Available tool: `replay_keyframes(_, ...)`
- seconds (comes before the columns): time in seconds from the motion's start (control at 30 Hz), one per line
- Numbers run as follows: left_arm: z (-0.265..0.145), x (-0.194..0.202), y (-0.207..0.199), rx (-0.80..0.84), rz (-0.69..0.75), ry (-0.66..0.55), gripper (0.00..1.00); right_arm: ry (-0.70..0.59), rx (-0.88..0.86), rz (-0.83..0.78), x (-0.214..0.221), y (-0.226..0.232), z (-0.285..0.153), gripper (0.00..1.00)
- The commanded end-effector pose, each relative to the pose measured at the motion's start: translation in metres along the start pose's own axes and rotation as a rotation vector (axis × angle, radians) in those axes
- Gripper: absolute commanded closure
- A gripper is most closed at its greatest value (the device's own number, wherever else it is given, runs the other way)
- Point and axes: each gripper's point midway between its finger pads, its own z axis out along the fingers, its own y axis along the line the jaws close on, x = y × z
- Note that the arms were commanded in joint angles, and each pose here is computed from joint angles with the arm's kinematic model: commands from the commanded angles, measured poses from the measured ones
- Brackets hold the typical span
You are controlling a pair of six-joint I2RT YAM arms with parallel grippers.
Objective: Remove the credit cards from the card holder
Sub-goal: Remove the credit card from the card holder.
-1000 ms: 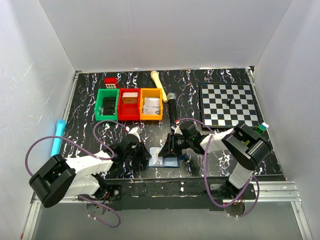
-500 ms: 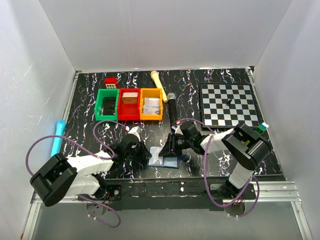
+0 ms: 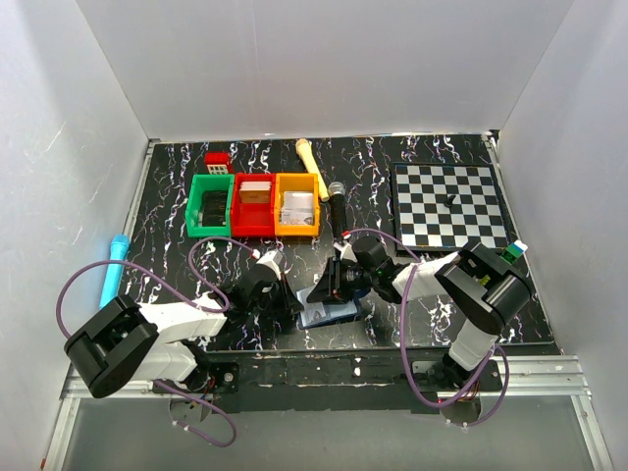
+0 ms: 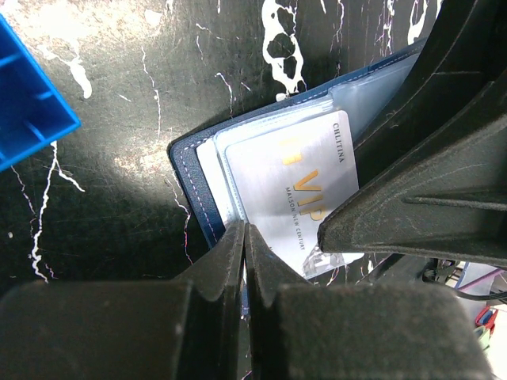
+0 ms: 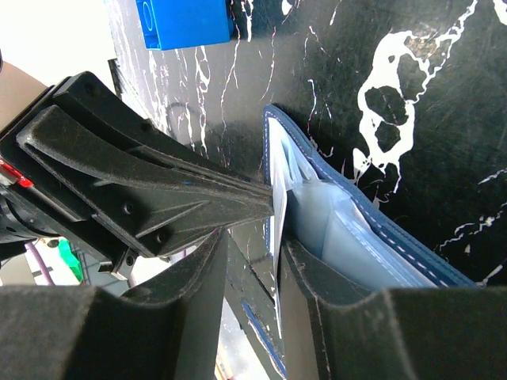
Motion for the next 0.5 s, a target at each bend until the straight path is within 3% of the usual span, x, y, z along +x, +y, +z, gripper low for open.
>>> replay_keyframes(0.0, -0.004, 0.033, 0.016, -0.049, 0.001, 0.123, 1.00, -0.013, -0.096, -0.079, -0.009, 0.034, 0.003, 0.62)
replay_keyframes(0.47, -0.006, 0.030, 0.019, -0.074, -0.007, 0.107, 1.00, 0.051, 0.018, -0.104, 0.004, 0.012, -0.003, 0.62)
